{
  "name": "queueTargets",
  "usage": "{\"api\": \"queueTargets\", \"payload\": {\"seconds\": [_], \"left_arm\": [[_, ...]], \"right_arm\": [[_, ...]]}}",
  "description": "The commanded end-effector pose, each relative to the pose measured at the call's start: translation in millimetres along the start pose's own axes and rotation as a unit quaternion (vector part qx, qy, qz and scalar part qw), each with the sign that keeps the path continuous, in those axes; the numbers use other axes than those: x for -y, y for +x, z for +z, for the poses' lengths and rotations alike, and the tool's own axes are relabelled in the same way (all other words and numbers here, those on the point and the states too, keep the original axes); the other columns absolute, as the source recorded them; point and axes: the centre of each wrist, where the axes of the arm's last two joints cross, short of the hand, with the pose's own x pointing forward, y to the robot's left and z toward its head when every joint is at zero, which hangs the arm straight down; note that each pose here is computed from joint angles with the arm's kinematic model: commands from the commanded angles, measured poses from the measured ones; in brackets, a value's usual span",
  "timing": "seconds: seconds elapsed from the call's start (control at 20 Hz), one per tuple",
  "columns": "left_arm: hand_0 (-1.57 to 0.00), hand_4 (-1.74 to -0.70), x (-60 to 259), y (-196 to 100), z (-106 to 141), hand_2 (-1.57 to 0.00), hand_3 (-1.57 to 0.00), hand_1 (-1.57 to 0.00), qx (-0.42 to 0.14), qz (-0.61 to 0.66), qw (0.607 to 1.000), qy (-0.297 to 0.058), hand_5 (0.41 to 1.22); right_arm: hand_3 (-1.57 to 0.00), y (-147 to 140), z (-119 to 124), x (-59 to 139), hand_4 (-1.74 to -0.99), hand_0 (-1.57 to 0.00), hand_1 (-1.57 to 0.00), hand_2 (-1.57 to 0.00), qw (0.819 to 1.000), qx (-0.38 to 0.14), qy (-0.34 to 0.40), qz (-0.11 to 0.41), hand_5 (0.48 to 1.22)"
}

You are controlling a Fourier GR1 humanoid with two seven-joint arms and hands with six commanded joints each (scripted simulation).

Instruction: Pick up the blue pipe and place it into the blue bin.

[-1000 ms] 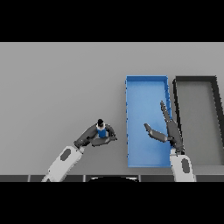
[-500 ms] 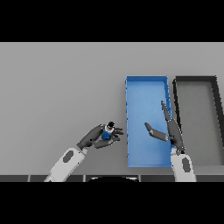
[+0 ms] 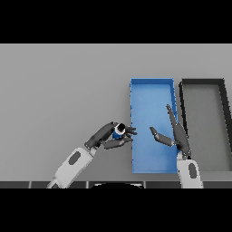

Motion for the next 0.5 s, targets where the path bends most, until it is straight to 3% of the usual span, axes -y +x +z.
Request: {"api": "queueTargets", "payload": {"seconds": [0.0, 0.15, 0.35, 0.45], "left_arm": [[-1.56, -1.47, -3.0, 3.2, 0.2, -1.57, -1.57, -1.57, 0.003, 0.001, 1.000, -0.003, 1.219], [-1.57, -1.47, -2.0, 4.8, 1.7, -1.57, -1.57, -1.57, -0.007, 0.008, 1.000, -0.014, 1.220], [-1.57, -1.47, -2.4, 3.1, 2.8, -1.57, -1.57, -1.57, -0.009, 0.008, 1.000, -0.019, 1.220], [-1.57, -1.47, 0.7, 1.9, 0.6, -1.57, -1.57, -1.57, -0.009, 0.010, 1.000, -0.021, 1.220]], "right_arm": [[0.00, 1.9, -0.1, 0.8, -1.124, 0.00, 0.00, 0.00, 1.000, 0.005, 0.001, -0.001, 0.569], [0.00, 1.5, 6.7, 0.6, -1.124, 0.00, 0.00, 0.00, 1.000, 0.008, -0.005, -0.003, 0.578], [0.00, -2.4, 32.2, -18.8, -1.123, 0.00, 0.00, 0.00, 0.998, -0.007, -0.053, -0.014, 0.578], [0.00, -3.2, 44.5, -27.9, -1.157, 0.00, 0.00, 0.00, 0.997, -0.015, -0.078, -0.022, 0.578]]}}
